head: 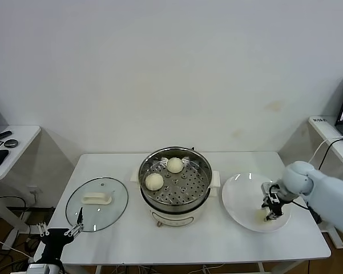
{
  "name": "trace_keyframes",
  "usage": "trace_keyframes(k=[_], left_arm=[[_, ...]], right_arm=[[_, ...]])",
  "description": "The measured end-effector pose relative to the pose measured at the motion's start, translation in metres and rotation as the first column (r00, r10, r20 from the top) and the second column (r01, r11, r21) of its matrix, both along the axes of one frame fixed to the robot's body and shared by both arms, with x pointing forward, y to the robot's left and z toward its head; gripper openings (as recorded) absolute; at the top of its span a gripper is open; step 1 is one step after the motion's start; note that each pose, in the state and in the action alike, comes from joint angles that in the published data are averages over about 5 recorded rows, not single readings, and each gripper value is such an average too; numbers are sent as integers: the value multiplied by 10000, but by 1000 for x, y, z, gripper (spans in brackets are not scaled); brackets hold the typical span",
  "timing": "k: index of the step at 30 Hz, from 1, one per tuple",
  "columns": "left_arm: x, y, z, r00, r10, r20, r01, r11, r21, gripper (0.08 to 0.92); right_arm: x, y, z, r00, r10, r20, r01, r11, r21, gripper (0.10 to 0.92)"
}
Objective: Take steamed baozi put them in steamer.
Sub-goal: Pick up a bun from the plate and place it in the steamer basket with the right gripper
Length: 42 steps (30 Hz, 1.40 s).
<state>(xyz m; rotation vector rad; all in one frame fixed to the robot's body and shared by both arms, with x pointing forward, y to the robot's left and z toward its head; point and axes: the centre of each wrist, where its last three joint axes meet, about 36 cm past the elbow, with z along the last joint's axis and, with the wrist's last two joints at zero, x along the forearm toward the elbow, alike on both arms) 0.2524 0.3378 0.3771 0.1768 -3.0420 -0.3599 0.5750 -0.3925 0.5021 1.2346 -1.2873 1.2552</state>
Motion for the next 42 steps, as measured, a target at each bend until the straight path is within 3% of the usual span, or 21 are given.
trace_keyframes(k=[11,21,32,42], left_arm=[[6,-4,6,9997,-167,151,168,9998,-97,823],[4,-4,6,9998,-124,126,126,9998,-162,823],[-2,0,9,9998,90,168,-88,9999,-104,823],[-2,3,9,9996,201,210,-200,9998,-75,823]], right_arm=[[44,22,119,9891,938,1135,-1053,9895,991,433],[61,134,206,8933,3704,2547,-4144,8981,1473,435],[53,278,184,6438,7258,2425,-7587,6466,790,441],[52,322,132,3945,9053,1576,-9166,3998,-19,471]])
